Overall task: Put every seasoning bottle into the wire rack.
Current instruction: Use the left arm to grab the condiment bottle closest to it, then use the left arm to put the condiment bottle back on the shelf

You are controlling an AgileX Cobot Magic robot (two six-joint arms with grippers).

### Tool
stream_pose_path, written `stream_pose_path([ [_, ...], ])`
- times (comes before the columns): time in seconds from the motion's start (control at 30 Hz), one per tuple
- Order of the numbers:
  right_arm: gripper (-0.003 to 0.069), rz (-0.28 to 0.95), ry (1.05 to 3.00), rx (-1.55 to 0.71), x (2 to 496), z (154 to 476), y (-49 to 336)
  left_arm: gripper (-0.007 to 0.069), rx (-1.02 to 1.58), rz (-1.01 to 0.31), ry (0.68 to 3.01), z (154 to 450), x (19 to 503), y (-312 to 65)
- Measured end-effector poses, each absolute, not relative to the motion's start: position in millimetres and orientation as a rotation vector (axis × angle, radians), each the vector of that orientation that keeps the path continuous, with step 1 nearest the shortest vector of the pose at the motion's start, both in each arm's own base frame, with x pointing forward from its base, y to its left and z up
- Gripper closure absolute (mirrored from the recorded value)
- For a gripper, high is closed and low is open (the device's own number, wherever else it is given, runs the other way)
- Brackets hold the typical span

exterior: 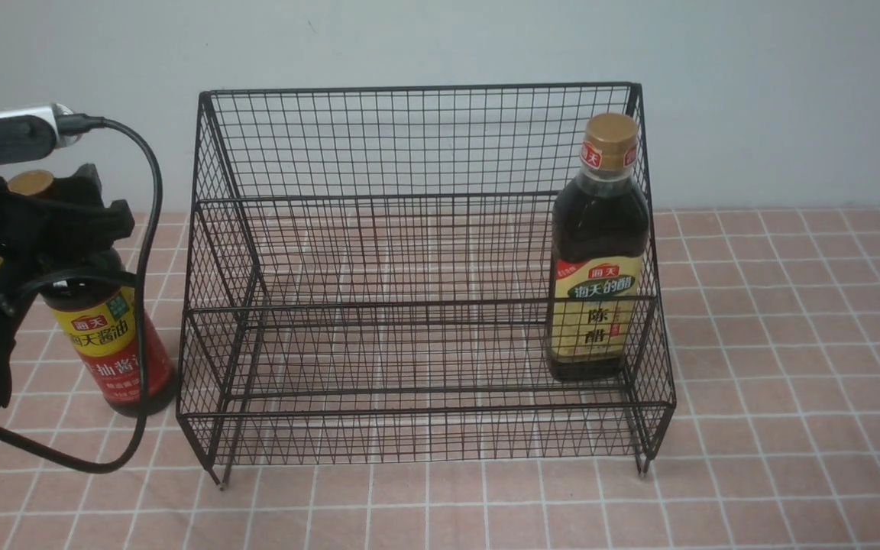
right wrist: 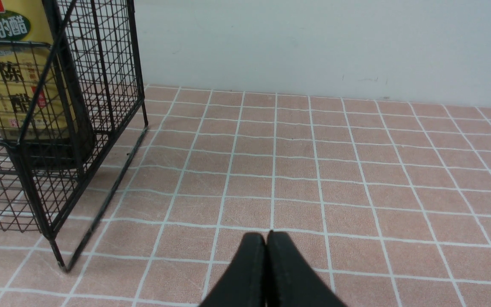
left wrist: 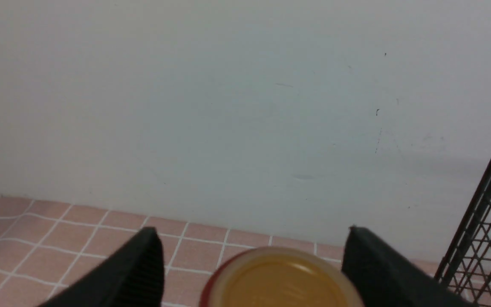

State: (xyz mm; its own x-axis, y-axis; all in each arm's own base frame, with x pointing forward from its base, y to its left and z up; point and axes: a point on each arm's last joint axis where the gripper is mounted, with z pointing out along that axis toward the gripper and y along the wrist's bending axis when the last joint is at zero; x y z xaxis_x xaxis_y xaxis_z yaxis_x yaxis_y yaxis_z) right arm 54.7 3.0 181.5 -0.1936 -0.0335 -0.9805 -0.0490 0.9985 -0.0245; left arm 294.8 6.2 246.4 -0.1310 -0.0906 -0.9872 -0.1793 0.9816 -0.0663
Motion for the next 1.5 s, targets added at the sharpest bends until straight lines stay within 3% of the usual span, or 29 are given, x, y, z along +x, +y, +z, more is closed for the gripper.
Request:
stream_pose_path([
  [0.03,0.0672,0.014,1.766,-0.061,55,182,3,0.0284,-0.194,0.078,1.704,247,295,6],
  [0.07,0.0672,0.014,1.766,-0.061,55,182,3,0.0300,-0.194,0.078,1.704,247,295,6],
  [0.1,0.0672,0.014,1.766,-0.061,55,182,3,0.0370,-0.183,0.075,1.706,247,295,5],
  [0.33,0.0672,0.014,1.766,-0.061,55,182,3,0.0368,-0.133,0.067,1.731,256,296,2],
  [0.47,0.0672,0.014,1.766,-0.061,55,182,3,0.0368,-0.056,0.076,1.665,294,293,-1],
  [0.5,0.0672,0.014,1.766,-0.061,55,182,3,0.0368,-0.028,0.082,1.607,319,291,-2],
  [0.8,0.0672,0.014,1.766,-0.061,55,182,3,0.0368,0.012,0.068,1.294,446,278,-7],
  [1.0,0.0672,0.012,1.766,-0.063,55,182,3,0.0368,0.075,-0.029,1.188,493,275,-36],
  [1.27,0.0672,0.012,1.766,-0.064,55,182,3,0.0368,0.167,-0.156,1.234,481,309,-87],
  [1.5,0.0672,0.012,1.766,-0.064,55,182,3,0.0368,0.222,-0.177,1.380,430,354,-115],
])
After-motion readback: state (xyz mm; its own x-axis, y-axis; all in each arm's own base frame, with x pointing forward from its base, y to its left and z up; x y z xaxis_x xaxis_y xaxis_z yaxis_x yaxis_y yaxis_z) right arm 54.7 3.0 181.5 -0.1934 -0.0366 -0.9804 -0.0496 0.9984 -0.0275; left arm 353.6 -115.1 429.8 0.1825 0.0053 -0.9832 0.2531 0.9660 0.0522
